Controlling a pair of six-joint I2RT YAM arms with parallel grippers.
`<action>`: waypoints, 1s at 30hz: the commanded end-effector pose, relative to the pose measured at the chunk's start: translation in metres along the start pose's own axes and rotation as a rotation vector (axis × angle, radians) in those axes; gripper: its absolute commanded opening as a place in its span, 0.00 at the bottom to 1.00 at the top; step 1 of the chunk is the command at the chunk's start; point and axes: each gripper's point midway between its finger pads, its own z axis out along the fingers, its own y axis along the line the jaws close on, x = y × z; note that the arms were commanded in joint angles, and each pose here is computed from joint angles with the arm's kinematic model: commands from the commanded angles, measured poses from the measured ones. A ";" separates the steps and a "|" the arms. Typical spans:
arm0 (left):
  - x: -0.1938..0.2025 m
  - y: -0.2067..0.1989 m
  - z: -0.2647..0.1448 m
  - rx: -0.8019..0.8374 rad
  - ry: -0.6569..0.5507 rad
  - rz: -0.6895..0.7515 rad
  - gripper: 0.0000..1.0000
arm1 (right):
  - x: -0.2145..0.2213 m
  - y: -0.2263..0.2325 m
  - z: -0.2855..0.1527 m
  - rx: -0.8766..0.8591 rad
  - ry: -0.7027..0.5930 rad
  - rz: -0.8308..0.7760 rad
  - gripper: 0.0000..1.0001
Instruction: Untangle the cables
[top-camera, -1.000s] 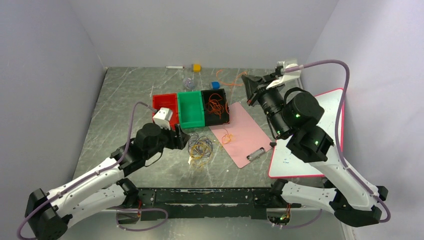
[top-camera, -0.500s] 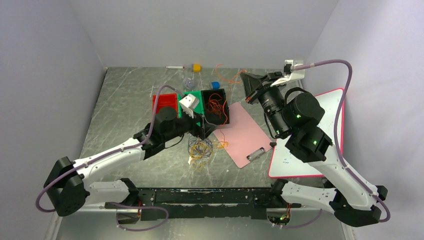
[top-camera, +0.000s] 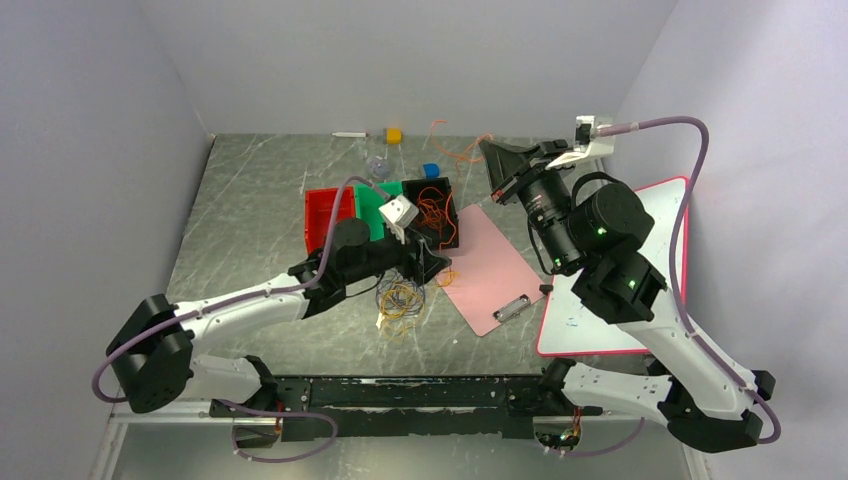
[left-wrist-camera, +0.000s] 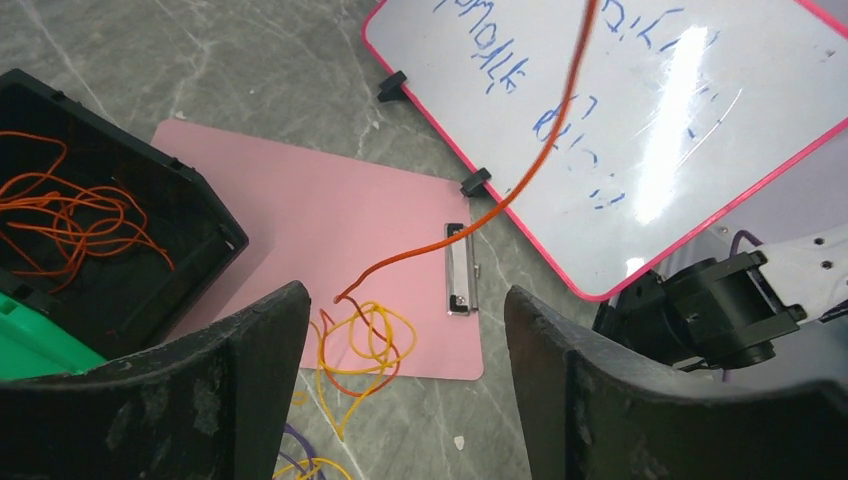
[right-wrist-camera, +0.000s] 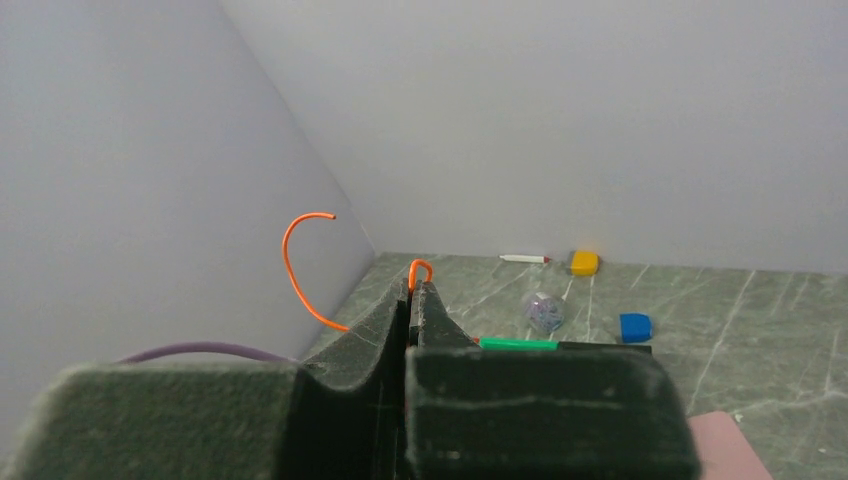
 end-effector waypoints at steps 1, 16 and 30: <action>-0.003 -0.001 0.012 0.014 -0.039 0.034 0.75 | -0.023 0.012 0.000 -0.038 -0.054 0.070 0.00; 0.053 0.031 0.073 -0.061 0.086 -0.035 0.51 | -0.055 0.032 -0.006 -0.125 -0.111 0.155 0.00; 0.171 0.064 0.019 -0.228 0.369 -0.109 0.29 | -0.144 0.012 -0.030 -0.041 -0.324 0.048 0.00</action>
